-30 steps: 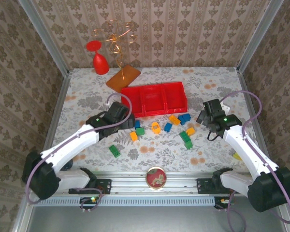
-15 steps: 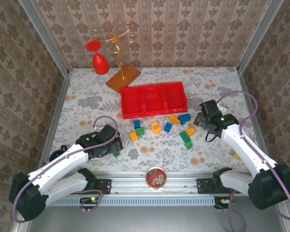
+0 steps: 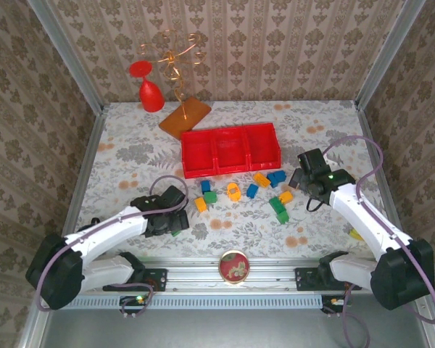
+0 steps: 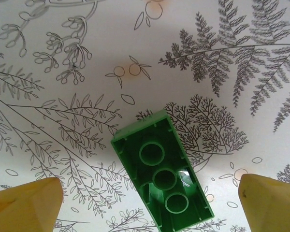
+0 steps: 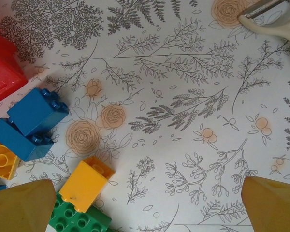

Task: Sort the legos into containers by color
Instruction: Pick up the lego from the bottom-left of the table.

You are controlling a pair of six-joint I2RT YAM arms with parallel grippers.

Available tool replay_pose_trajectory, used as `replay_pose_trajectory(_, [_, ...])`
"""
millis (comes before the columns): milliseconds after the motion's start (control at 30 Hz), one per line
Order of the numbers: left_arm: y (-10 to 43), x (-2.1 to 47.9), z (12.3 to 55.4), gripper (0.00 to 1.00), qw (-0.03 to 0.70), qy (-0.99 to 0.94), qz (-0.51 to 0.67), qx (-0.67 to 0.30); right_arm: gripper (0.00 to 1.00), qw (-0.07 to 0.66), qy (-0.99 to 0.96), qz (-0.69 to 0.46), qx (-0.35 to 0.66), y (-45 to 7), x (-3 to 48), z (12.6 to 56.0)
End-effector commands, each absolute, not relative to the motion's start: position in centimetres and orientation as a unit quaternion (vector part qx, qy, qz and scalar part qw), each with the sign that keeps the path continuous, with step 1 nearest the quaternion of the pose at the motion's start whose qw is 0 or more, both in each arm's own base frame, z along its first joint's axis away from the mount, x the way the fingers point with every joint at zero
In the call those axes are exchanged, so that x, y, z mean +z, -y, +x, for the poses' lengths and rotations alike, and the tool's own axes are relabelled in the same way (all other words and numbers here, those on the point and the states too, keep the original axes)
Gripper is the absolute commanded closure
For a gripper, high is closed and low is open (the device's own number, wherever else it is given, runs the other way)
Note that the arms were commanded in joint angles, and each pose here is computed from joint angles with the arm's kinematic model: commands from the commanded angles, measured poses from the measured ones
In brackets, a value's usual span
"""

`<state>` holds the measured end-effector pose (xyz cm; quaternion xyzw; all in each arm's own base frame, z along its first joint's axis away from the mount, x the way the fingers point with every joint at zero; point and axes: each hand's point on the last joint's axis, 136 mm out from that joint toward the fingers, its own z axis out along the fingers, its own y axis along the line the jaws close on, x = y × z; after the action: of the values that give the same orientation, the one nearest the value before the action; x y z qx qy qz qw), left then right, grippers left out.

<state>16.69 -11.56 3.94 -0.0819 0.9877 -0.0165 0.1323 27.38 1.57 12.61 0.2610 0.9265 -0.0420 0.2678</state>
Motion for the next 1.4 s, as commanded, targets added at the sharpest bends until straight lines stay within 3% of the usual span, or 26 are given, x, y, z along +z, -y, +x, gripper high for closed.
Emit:
replay_pose_trajectory(0, [11.7, 3.4, 16.1, 0.09, 0.114, -0.991, -0.069, -0.012, 0.0, 0.267, -0.924, 0.271, -0.037, -1.8, 12.5, 27.5])
replay_pose_trajectory(467, [10.6, 1.1, 15.5, 0.24, 0.087, -0.993, -0.081, -0.004, 0.0, 0.265, -0.925, 0.272, -0.031, -2.0, 11.9, 27.3])
replay_pose_trajectory(767, [10.4, 0.6, 15.3, 0.41, 0.08, -0.993, -0.085, -0.007, 0.0, 0.26, -0.925, 0.274, -0.022, -2.4, 11.5, 27.6])
replay_pose_trajectory(1033, [10.9, 0.4, 15.8, 0.65, 0.08, -0.994, -0.073, -0.012, 0.0, 0.257, -0.926, 0.274, -0.019, -2.7, 11.6, 28.2])
replay_pose_trajectory(1367, [11.7, 0.5, 16.6, 0.75, 0.086, -0.995, -0.056, -0.019, 0.0, 0.263, -0.925, 0.275, -0.016, -2.8, 12.4, 28.6])
